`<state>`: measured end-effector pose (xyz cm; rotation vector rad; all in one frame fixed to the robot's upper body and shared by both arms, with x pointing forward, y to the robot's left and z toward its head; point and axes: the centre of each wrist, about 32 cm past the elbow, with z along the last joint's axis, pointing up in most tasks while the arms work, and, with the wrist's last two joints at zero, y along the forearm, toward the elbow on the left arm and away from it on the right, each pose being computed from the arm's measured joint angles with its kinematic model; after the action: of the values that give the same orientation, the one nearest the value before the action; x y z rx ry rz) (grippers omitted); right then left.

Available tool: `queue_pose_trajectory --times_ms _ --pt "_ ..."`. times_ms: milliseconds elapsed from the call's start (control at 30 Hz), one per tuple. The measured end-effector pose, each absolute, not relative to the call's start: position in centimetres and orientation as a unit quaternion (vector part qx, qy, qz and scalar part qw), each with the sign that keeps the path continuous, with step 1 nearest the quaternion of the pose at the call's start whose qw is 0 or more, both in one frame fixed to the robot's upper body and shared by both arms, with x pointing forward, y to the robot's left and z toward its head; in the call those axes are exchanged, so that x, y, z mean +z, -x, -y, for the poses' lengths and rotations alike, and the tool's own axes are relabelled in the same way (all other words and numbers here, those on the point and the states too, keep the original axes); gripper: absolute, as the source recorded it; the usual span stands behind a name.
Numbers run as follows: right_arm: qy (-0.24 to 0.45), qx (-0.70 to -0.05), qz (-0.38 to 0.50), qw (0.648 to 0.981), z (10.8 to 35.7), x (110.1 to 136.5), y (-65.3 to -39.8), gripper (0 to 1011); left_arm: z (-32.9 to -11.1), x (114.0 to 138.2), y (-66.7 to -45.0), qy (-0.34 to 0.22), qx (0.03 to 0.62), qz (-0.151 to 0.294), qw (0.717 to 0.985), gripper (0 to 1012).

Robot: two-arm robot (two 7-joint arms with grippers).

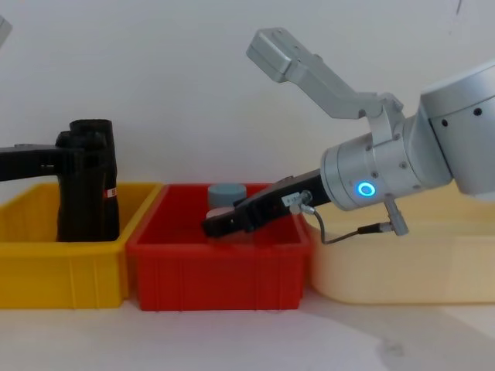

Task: Pick up the garbage bag with the one hand and transfer it to the other hand.

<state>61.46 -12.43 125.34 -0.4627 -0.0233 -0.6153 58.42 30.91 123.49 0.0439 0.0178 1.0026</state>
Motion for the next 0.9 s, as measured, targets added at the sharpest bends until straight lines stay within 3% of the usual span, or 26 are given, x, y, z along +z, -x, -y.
queue_pose_trajectory --times_ms 500,900 --pt "0.214 -0.292 0.027 0.932 12.7 126.1 -60.8 663 -30.6 124.5 -57.8 -0.010 0.490 0.023 0.871 339" --pt "0.150 -0.288 0.075 0.943 14.4 128.8 -58.9 663 -29.7 129.3 -56.6 0.037 0.494 0.079 0.865 336"
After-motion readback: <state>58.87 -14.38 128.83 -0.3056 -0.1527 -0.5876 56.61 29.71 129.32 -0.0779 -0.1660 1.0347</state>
